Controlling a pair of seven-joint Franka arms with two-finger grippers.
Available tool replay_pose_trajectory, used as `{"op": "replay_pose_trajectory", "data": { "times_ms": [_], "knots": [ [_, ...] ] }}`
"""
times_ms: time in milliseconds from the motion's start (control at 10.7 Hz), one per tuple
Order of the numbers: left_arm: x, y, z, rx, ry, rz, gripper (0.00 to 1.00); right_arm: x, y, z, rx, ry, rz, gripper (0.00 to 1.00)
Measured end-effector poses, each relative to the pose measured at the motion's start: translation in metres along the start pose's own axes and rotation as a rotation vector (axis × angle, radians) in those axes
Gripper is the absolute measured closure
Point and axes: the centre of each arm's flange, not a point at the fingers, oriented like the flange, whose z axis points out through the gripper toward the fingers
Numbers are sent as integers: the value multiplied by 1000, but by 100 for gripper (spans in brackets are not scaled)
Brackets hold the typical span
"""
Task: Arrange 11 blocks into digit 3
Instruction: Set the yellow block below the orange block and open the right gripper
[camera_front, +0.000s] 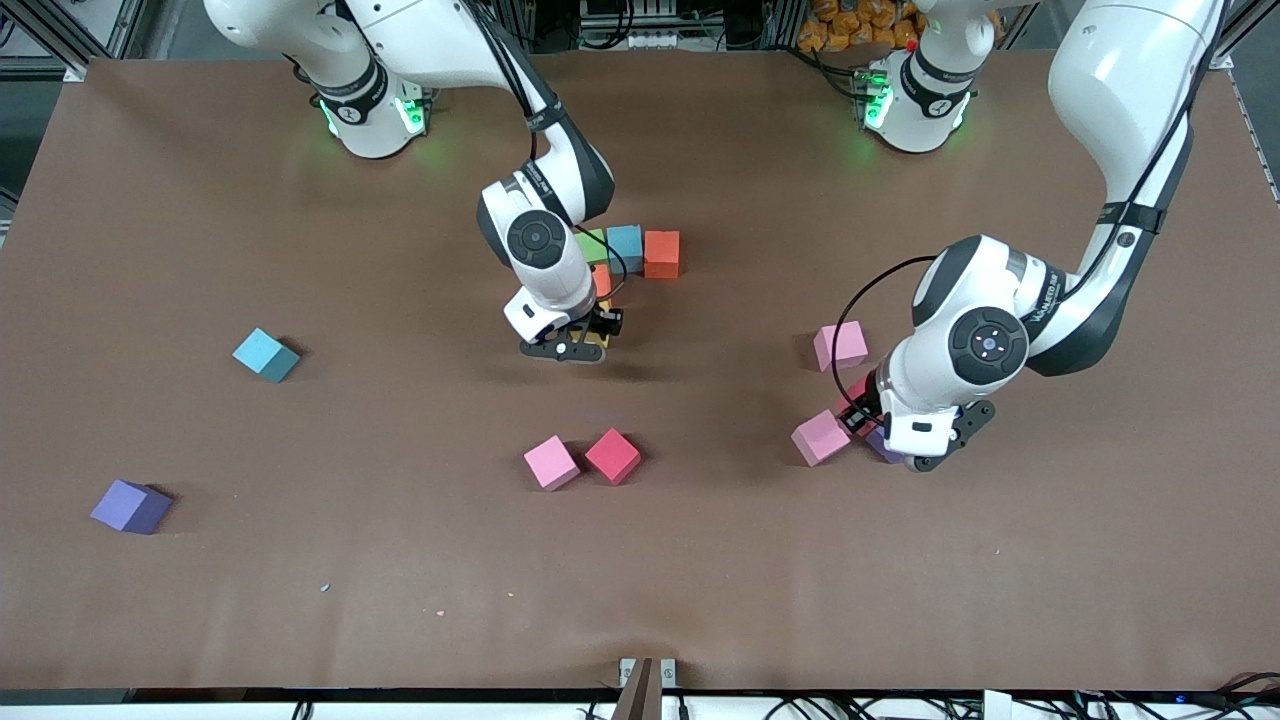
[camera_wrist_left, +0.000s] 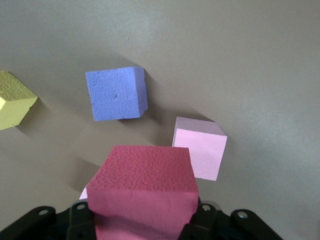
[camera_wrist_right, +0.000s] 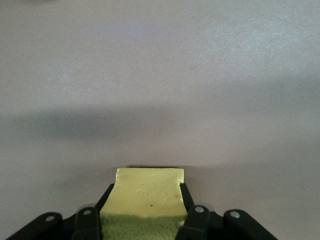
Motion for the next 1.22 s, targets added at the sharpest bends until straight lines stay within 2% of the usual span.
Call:
{"op": "replay_pose_trajectory", "data": {
  "times_ms": [1216],
  "knots": [
    [-2, -3, 4, 29, -14, 2, 40, -10, -1, 8, 3, 0, -17, 47]
  ]
}}
